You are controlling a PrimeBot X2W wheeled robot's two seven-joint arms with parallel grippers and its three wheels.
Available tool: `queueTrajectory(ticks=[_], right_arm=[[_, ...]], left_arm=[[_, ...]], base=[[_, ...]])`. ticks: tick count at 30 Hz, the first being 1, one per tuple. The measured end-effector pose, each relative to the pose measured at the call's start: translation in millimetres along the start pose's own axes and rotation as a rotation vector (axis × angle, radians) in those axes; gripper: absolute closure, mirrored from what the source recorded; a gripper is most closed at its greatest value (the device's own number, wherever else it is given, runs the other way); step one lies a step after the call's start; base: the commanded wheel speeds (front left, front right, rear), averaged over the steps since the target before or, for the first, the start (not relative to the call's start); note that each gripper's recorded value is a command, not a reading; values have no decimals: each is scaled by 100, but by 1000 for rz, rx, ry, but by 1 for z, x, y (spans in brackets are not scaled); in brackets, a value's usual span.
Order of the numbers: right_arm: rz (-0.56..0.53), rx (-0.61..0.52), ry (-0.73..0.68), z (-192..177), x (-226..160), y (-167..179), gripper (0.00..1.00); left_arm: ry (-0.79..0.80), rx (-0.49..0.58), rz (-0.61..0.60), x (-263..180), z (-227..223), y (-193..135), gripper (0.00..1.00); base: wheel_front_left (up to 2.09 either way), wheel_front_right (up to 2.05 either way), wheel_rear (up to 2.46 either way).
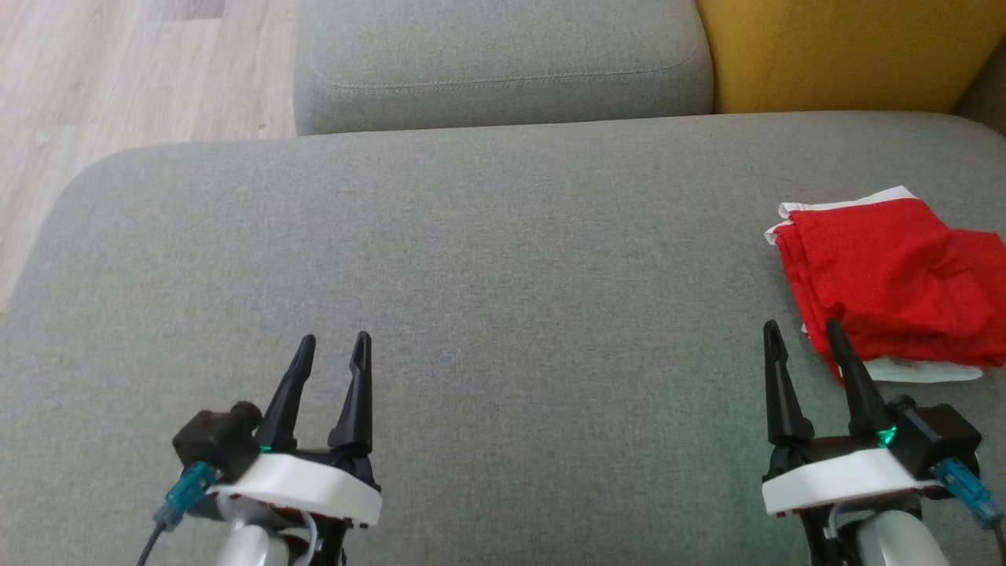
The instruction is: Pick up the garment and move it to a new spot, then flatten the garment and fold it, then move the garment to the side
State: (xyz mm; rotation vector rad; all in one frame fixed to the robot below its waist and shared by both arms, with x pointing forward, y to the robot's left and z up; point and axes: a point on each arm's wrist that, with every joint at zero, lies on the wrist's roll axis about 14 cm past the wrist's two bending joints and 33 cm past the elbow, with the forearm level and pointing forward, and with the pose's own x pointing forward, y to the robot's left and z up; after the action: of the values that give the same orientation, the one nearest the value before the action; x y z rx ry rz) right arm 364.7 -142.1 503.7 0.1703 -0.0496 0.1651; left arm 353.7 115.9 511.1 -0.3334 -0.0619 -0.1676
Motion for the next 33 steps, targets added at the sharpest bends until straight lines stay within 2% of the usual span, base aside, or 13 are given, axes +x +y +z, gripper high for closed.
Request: queueTrajectory(ticks=[4,5,12,33], right_arm=[[2,1,1,0,0,1,0],[1,4,1,0,0,0,100],[-28,36,118,-38,-20,-5,100],[-112,283,113,-37,-18,-18,100]], left_arm=[[-7,-17,11,1,2,3,0],[-15,-24,17,1,4,4,100],[111,-49,79,-20,-34,19,100],[135,-263,155,-19,-38,35,100]], base=[[0,0,0],[0,0,0],[0,0,0],[0,0,0]])
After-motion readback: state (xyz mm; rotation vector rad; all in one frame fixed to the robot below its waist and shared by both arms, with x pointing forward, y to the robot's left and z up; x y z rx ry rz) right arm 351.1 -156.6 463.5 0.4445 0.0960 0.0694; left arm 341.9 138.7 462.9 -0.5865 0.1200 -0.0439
